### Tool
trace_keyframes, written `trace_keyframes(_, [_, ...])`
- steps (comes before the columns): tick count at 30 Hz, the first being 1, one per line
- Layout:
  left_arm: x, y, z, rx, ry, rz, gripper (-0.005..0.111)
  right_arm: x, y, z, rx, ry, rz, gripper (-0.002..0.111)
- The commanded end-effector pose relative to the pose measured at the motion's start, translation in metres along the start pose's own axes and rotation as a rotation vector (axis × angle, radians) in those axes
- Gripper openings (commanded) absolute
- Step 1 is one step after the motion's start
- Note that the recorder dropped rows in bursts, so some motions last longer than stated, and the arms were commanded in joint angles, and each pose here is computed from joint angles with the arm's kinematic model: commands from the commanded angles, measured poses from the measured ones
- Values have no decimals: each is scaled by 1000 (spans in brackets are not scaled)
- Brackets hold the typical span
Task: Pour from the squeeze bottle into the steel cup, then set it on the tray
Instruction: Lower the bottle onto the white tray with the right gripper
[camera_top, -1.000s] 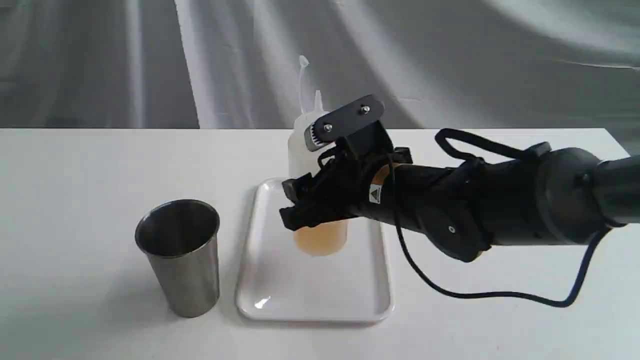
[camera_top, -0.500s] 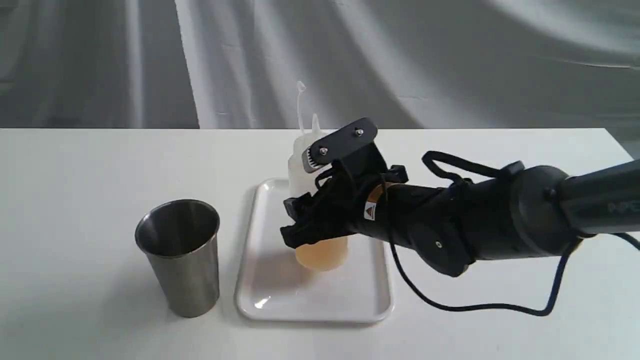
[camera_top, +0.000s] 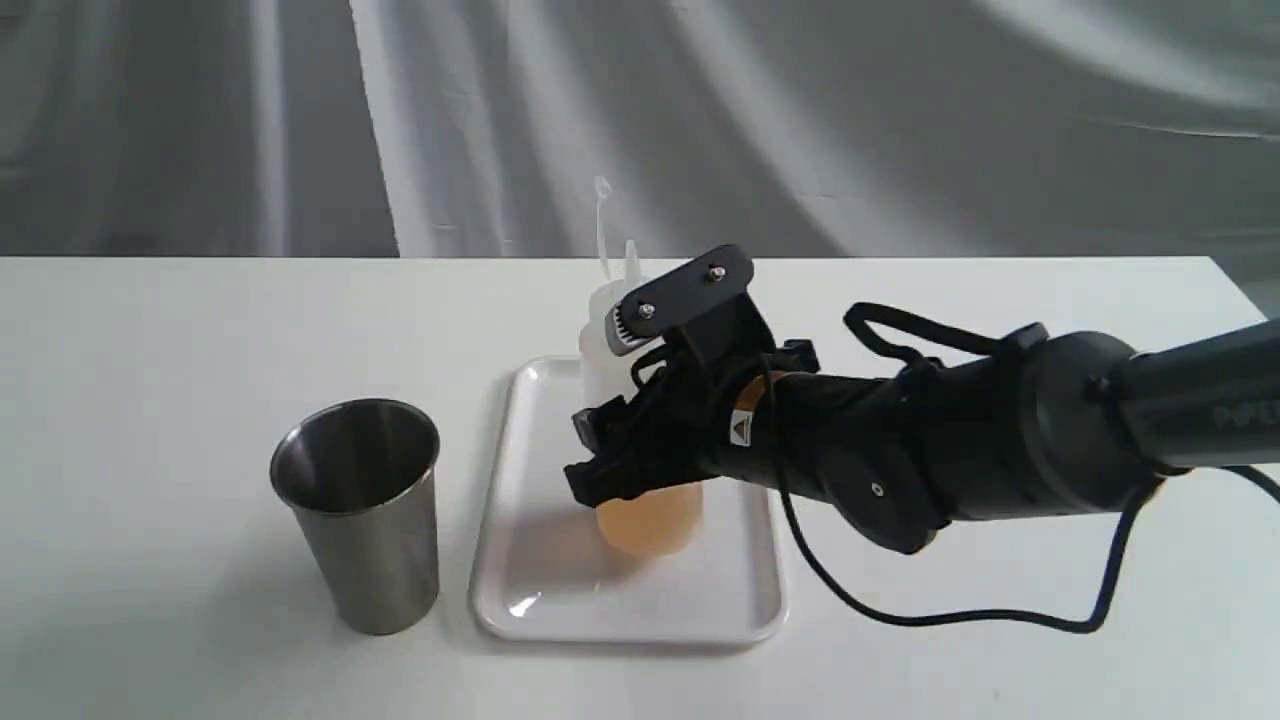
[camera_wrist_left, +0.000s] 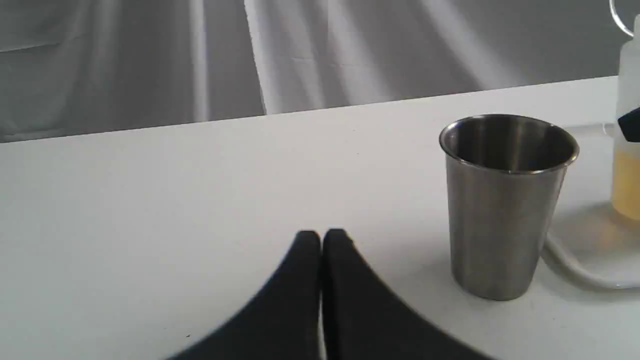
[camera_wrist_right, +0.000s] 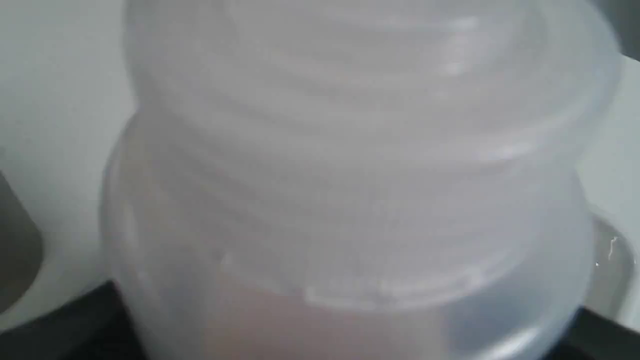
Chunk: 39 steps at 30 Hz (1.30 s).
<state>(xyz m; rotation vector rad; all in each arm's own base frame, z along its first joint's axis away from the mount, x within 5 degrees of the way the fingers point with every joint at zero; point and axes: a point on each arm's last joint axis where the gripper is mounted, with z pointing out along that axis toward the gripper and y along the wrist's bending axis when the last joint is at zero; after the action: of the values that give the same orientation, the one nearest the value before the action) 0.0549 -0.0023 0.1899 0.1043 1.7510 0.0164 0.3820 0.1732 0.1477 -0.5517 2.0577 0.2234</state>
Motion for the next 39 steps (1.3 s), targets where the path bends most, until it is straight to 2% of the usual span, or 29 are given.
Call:
trace_keyframes(1, [1, 0, 0, 6, -5, -4, 0, -7, -2, -2, 8, -33, 4, 0])
trace_keyframes(14, [1, 0, 0, 6, -5, -2, 0, -6, -2, -2, 8, -23, -37, 1])
trace_keyframes(17, [1, 0, 0, 6, -5, -2, 0, -5, -2, -2, 7, -19, -45, 12])
trace_keyframes(20, [1, 0, 0, 6, -5, -4, 0, -5, -2, -2, 7, -19, -45, 29])
trace_keyframes(25, [1, 0, 0, 6, -5, -4, 0, -5, -2, -2, 7, -17, -45, 74])
trace_keyframes(27, [1, 0, 0, 6, -5, -4, 0, -5, -2, -2, 7, -10, -45, 83])
trace_keyframes(34, [1, 0, 0, 6, -5, -1, 0, -8, -2, -9, 2, 28, -69, 87])
trace_keyframes(39, [1, 0, 0, 6, -5, -1, 0, -31, -3, -32, 5, -22, -116, 87])
